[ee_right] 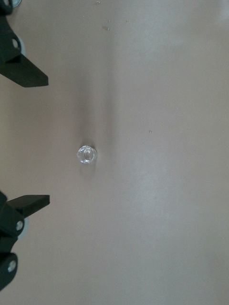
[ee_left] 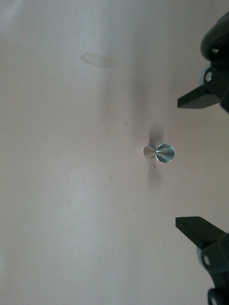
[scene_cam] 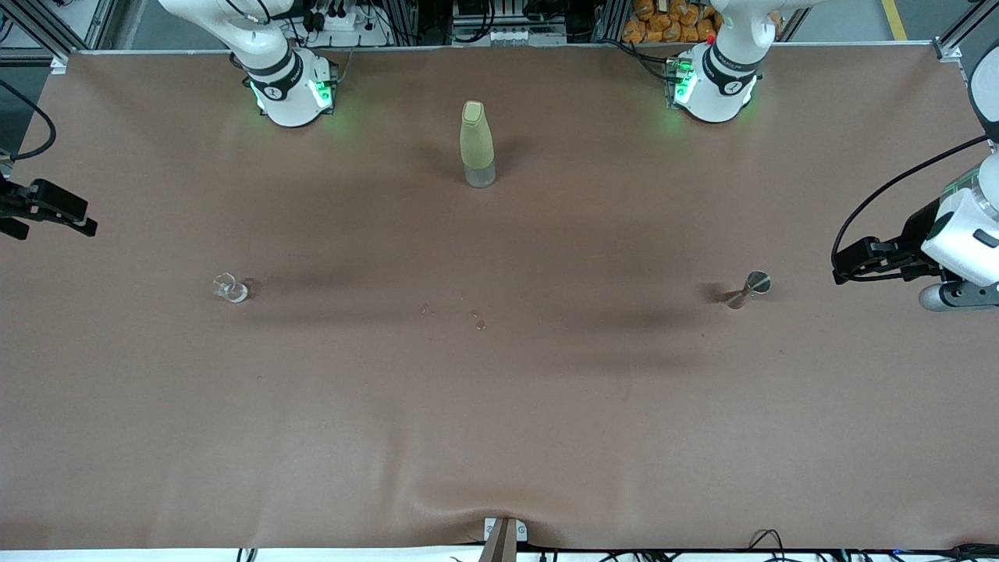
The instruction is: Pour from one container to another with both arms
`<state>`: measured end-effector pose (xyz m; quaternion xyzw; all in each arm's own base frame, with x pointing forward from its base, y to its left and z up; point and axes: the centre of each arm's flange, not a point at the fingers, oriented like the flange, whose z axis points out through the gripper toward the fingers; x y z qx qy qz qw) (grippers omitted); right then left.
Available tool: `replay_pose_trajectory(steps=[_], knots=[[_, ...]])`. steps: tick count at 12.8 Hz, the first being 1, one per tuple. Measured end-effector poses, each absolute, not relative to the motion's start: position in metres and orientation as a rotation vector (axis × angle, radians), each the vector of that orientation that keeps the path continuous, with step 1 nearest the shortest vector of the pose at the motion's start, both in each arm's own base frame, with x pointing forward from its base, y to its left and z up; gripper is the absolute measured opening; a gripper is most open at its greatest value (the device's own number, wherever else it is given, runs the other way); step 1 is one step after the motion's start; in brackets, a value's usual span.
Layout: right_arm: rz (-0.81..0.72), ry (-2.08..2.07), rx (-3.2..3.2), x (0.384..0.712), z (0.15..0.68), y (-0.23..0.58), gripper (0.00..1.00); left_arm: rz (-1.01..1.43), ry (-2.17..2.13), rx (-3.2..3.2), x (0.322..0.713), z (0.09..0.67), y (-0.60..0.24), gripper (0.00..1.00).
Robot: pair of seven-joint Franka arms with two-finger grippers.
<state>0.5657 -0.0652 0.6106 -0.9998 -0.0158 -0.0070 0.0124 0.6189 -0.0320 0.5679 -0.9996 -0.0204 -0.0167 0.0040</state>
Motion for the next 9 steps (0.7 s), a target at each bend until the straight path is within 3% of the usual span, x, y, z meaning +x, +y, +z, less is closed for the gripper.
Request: replay_pose_trajectory(steps=[9], knots=[[-0.066,-0.408,-3.058,0.58,0.587,-0.086,1.0,-0.041,-0.065,-3.133,0.62,0.564,-0.032,1.0]])
